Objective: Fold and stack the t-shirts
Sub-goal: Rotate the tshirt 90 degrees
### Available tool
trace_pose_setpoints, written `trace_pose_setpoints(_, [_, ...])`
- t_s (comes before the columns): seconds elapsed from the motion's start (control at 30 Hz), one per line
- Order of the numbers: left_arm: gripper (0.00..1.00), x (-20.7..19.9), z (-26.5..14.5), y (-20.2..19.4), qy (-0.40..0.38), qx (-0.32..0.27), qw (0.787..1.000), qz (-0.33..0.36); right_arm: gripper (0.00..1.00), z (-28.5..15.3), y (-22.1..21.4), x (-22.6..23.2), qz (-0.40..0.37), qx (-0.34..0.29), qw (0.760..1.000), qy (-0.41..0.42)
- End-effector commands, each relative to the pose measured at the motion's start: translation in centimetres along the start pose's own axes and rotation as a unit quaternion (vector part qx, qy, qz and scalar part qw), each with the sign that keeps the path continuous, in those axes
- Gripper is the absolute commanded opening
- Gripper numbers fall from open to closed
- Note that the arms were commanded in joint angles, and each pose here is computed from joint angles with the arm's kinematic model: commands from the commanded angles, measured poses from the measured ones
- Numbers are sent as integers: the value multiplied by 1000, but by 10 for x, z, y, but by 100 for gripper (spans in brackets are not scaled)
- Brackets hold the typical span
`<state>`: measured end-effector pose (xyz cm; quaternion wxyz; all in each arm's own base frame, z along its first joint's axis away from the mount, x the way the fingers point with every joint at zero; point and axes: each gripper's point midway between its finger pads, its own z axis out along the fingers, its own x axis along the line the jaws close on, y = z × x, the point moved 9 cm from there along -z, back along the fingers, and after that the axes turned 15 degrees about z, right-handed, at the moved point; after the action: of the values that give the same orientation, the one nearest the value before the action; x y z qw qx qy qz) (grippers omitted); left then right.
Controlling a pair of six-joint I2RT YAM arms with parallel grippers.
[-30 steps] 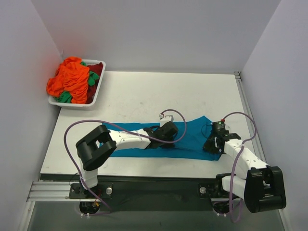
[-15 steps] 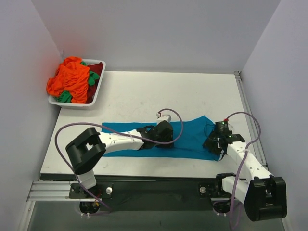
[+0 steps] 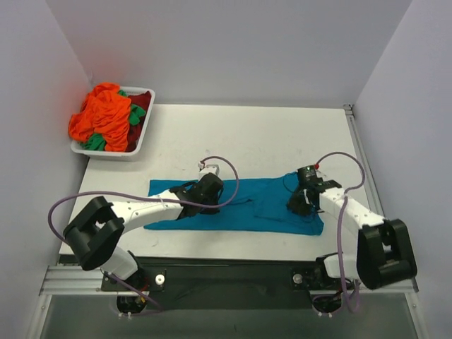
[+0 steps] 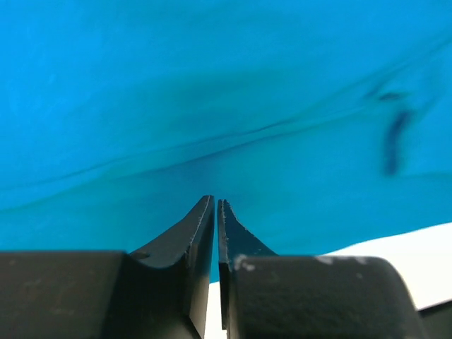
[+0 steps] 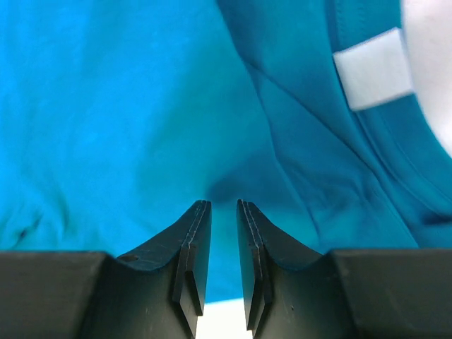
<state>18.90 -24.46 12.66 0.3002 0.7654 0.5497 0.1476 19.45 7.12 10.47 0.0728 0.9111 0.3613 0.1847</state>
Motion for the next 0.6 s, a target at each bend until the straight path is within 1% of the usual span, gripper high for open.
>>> trace_pose_setpoints(0.0, [16,9,7,-14,34,28,998,33,23,14,11,16,21,-11,1000,-9])
trace_pose_setpoints(0.03, [15,10,10,-19,38,38,998,37,24,23,11,14,17,-1,999,-28])
trace_pose_setpoints(0.1, [15,6,12,-27,36,48,997,45,24,27,19,23,11,17,1000,-21])
trace_pose_setpoints(0.13, [15,4,14,-31,37,55,997,51,24,36,20,24,6,30,999,-36])
trace_pose_setpoints(0.17, [15,-2,14,-36,33,58,996,58,24,36,28,33,-3,31,999,-29])
trace_pose_setpoints(0.27, [15,-14,17,-41,24,66,996,59,24,50,40,44,-14,41,998,-48])
trace_pose_setpoints(0.3, [15,-23,16,-45,13,67,996,55,24,48,52,60,-31,35,998,-38])
trace_pose_setpoints(0.33, [15,-29,18,-47,3,71,996,52,24,60,56,66,-40,45,997,-53])
trace_pose_setpoints(0.37, [15,-36,19,-46,-7,67,997,45,24,62,60,72,-47,56,995,-66])
trace_pose_setpoints(0.4, [15,-45,19,-42,-19,62,997,32,24,58,80,100,-62,40,997,-38])
trace_pose_setpoints(0.43, [15,-55,21,-43,-38,67,997,29,24,73,82,107,-74,49,994,-57])
trace_pose_setpoints(0.47, [15,-64,23,-40,-51,62,997,15,24,75,84,113,-85,59,992,-71])
trace_pose_setpoints(0.5, [16,-77,23,-28,-69,49,996,9,25,66,105,148,-95,36,994,-35])
trace_pose_setpoints(0.53, [17,-88,26,-28,-91,57,994,11,25,82,104,155,-117,55,991,-44])
trace_pose_setpoints(0.57, [19,-99,28,-21,-111,47,993,9,27,82,104,170,-138,55,988,-40])
